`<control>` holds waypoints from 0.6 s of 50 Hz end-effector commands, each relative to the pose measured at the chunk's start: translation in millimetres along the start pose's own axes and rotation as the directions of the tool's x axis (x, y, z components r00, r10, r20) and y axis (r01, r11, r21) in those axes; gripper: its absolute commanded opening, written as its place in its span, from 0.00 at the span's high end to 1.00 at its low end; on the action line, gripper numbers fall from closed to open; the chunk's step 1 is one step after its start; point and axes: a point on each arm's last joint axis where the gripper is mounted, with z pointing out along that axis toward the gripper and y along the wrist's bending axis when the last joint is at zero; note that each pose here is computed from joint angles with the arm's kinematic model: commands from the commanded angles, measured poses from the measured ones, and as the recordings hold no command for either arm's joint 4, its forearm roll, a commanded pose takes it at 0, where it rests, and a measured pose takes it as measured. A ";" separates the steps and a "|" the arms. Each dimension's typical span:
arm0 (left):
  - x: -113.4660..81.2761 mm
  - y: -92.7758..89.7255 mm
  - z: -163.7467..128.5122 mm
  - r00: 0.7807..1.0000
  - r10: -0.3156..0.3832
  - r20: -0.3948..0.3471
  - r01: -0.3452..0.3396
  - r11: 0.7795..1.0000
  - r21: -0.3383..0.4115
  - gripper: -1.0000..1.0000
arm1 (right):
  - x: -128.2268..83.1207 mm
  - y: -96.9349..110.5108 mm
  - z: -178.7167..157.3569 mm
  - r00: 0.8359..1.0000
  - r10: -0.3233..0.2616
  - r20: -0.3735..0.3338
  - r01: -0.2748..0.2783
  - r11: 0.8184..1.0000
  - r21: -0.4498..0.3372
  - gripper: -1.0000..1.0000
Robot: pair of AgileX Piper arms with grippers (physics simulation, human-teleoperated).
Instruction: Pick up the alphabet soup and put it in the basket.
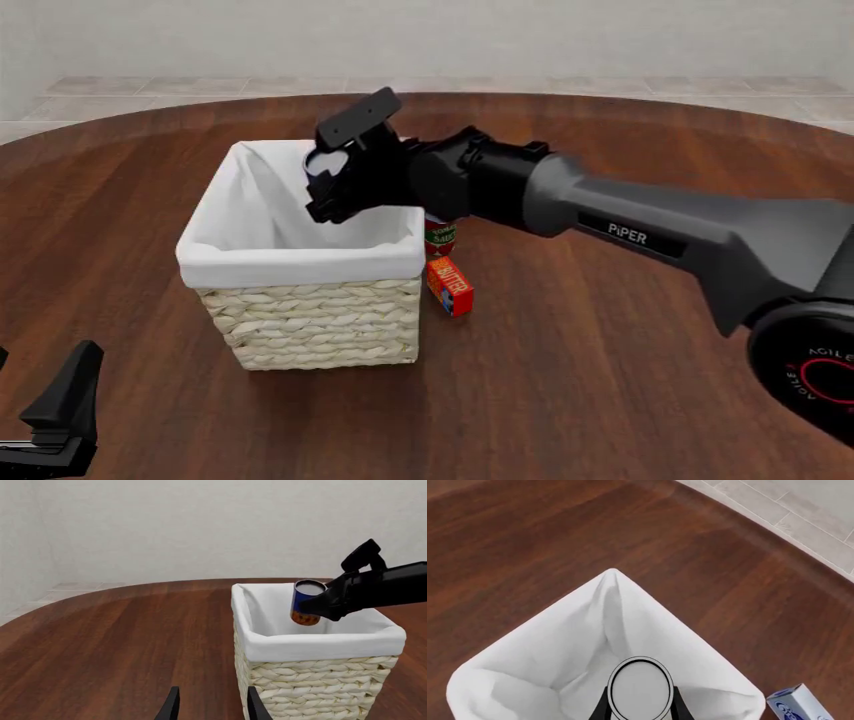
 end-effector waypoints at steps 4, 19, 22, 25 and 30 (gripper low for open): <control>0.0 0.0 0.0 1.000 0.000 0.000 0.000 1.000 0.000 0.00 | -3.9 0.5 0.0 1.000 0.019 0.013 -0.019 1.000 0.000 1.00; 0.0 0.0 0.0 1.000 0.000 0.000 0.000 1.000 0.000 0.00 | 1.1 1.8 8.2 1.000 0.026 -0.001 -0.026 1.000 -0.003 1.00; 0.0 0.0 0.0 1.000 0.000 0.000 0.000 1.000 0.000 0.00 | 1.8 2.5 9.5 1.000 0.024 -0.002 -0.024 1.000 -0.004 1.00; 0.0 0.0 0.0 1.000 0.000 0.000 0.000 1.000 0.000 0.00 | 2.9 3.6 10.6 1.000 0.024 -0.003 -0.024 1.000 -0.006 1.00; 0.0 0.0 0.0 1.000 0.000 0.000 0.000 1.000 0.000 0.00 | 5.8 5.2 12.8 1.000 0.026 -0.009 -0.026 1.000 -0.009 1.00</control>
